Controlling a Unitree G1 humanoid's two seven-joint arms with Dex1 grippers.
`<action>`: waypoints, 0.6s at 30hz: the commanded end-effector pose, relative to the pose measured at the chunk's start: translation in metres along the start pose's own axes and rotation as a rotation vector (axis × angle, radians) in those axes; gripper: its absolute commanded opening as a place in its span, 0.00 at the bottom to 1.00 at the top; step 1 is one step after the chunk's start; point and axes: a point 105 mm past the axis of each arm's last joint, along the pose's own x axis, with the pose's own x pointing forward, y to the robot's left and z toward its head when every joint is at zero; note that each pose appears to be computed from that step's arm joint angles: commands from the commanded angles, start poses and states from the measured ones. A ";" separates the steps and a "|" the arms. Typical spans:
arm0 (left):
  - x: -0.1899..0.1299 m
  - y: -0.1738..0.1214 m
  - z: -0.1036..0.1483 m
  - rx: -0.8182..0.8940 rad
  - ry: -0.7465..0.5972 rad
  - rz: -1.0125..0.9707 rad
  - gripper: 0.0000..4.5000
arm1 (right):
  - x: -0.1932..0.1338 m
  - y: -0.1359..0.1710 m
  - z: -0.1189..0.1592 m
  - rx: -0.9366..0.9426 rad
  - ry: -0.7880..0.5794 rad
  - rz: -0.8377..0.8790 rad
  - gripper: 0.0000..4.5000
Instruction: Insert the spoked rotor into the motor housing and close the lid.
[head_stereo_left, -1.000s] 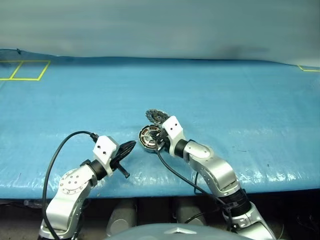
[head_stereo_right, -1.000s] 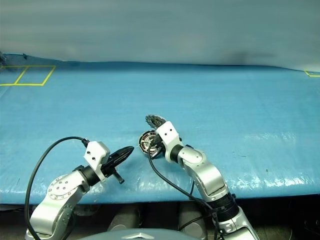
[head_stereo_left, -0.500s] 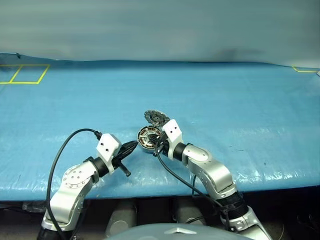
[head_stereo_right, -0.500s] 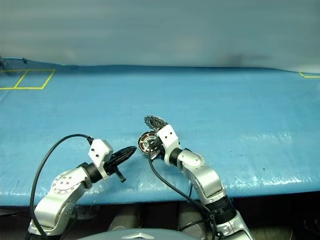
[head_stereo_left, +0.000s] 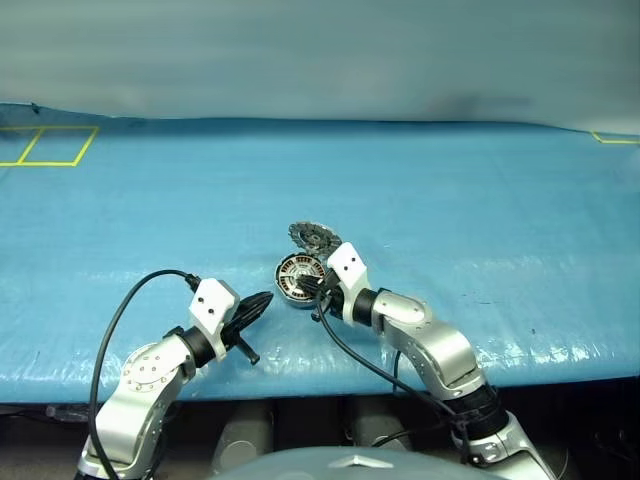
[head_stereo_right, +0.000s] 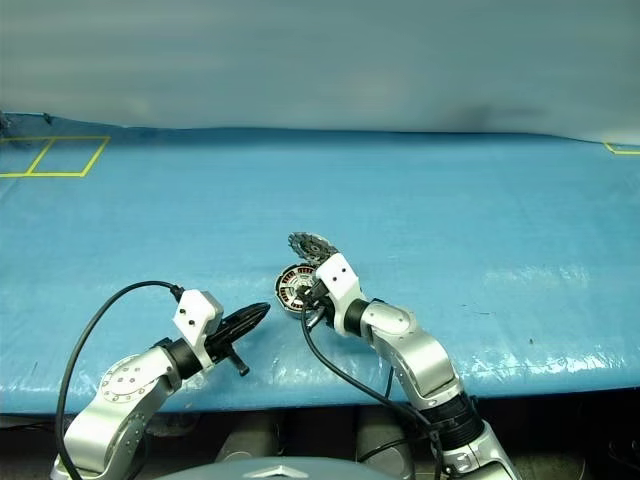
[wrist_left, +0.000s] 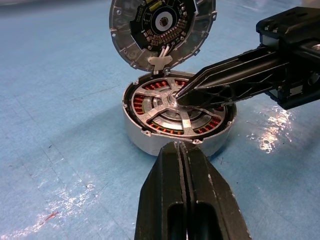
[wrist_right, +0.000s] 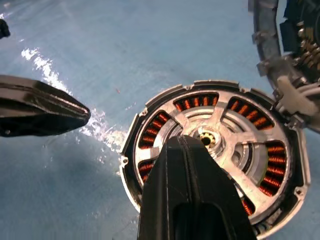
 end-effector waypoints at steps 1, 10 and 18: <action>0.000 -0.005 0.015 0.035 -0.058 -0.016 0.01 | -0.004 0.004 0.011 -0.038 -0.014 0.045 0.00; -0.006 -0.005 0.012 0.039 -0.048 -0.015 0.01 | -0.012 0.012 0.023 -0.068 -0.021 0.091 0.00; -0.008 -0.003 0.015 0.052 -0.042 -0.020 0.01 | -0.015 0.016 0.023 -0.062 -0.017 0.113 0.00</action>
